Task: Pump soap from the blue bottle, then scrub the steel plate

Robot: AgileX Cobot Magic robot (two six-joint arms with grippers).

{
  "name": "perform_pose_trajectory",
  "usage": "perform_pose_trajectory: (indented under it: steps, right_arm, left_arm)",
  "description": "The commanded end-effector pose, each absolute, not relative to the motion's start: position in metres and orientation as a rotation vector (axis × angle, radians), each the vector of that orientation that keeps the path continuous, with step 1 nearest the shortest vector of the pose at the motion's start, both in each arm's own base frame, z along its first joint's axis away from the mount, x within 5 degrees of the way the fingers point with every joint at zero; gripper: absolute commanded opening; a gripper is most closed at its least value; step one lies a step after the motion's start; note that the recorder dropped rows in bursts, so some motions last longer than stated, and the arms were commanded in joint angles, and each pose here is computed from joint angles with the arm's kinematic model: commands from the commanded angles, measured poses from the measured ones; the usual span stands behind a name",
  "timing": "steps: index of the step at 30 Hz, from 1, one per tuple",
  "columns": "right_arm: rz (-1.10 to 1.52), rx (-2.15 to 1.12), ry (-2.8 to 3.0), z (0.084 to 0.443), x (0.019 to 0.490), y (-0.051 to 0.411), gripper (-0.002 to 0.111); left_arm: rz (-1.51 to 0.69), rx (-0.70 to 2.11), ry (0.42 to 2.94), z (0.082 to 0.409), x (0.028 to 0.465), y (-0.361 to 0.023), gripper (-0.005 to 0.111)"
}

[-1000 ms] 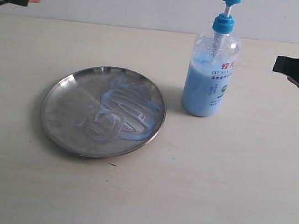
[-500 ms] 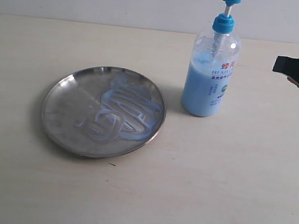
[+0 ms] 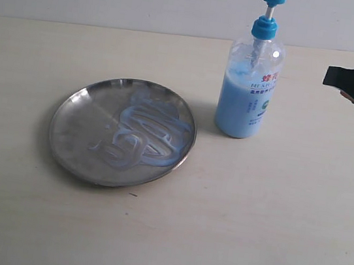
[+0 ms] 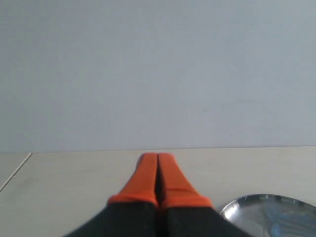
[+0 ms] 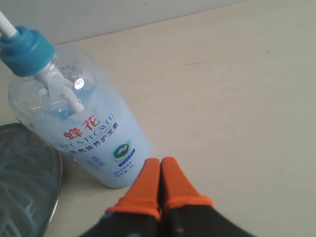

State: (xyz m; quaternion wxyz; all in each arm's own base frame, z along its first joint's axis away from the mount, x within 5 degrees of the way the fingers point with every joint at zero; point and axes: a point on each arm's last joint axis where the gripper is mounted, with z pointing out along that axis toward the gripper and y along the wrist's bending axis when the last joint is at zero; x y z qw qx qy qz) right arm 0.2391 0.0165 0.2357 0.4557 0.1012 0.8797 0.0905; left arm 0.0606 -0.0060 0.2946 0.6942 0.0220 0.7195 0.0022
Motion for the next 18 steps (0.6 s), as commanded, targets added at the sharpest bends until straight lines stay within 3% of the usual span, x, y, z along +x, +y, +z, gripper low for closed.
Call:
perform_pose_trajectory:
  steps: [1, 10, 18]
  right_arm:
    - [0.210, 0.241, 2.156, 0.236, 0.239, 0.015, 0.000]
    - [0.210, 0.241, 2.156, 0.236, 0.239, 0.015, 0.000]
    - [0.210, 0.241, 2.156, 0.236, 0.239, 0.015, 0.000]
  left_arm:
    - [0.014, 0.088, 1.560, 0.273, 0.050, -0.007, 0.000]
    - [-0.028, 0.141, 1.574, 0.230, 0.056, -0.008, 0.000]
    - [-0.022, 0.148, 1.607, 0.218, 0.057, -0.008, 0.000]
